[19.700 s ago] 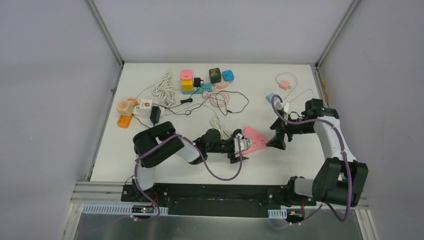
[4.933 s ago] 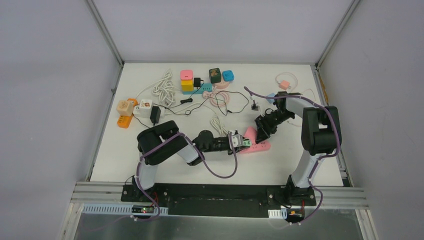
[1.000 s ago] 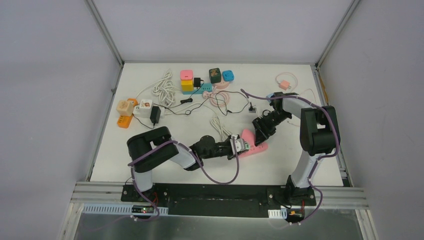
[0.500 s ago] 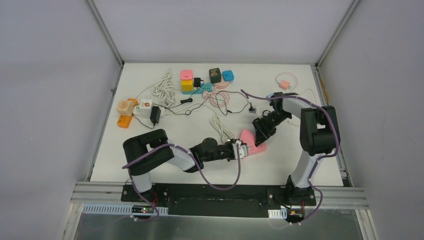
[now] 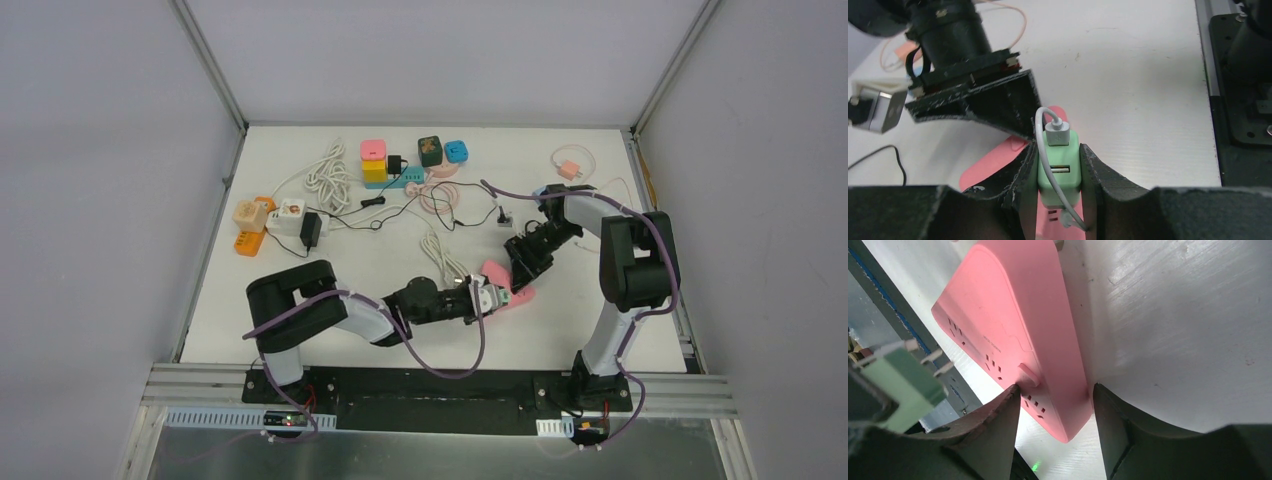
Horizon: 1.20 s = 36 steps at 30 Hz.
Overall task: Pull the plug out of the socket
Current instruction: Remove the plug from the socket, then place the plug at the center of the board.
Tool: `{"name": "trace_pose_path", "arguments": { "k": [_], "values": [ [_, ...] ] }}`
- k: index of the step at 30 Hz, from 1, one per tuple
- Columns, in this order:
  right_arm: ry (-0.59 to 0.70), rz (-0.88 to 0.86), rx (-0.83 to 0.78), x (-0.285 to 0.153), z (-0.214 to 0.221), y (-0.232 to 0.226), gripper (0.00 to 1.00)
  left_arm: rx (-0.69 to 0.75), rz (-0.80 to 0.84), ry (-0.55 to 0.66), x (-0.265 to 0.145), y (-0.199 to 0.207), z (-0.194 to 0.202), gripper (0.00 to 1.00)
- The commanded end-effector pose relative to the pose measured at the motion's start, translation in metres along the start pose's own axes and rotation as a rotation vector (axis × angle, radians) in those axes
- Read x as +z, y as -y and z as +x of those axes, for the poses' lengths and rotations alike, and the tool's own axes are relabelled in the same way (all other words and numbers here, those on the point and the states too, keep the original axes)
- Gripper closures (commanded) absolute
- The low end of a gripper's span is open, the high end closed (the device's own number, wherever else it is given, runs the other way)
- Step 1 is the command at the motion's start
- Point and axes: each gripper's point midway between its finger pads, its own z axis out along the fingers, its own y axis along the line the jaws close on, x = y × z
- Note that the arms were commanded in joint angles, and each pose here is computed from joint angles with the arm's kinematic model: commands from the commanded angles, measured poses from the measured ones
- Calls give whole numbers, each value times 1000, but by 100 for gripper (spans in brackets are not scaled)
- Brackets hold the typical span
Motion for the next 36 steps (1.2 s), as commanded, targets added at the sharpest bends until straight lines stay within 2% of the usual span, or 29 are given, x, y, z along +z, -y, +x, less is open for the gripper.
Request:
{"name": "trace_pose_path", "arguments": {
  "k": [1, 4, 7, 11, 14, 15, 26, 32, 36],
  "values": [
    [8, 205, -126, 2, -18, 50, 44, 210, -36, 166, 10, 0, -57, 100],
    [14, 208, -129, 0, -20, 49, 43, 126, -46, 231, 2, 1, -73, 100],
    [51, 197, -130, -6, -28, 42, 37, 62, -39, 245, -2, 3, -83, 100],
    [153, 208, -159, -28, -43, 27, 23, -30, -29, 260, -8, 3, -93, 100],
    [215, 229, -187, -44, -50, 20, 4, -92, -14, 265, -12, 7, -94, 100],
    [232, 234, -195, -48, -51, 18, 1, -110, -14, 267, -13, 8, -94, 100],
    [360, 246, -321, -90, -45, -13, 0, -271, -49, 282, -34, -5, -88, 100],
    [459, 91, -553, -92, -31, -75, 0, -336, -54, 289, -43, -13, -89, 100],
    [541, -33, -639, -92, -25, -113, 0, -381, -65, 315, -46, -17, -94, 100]
  ]
}}
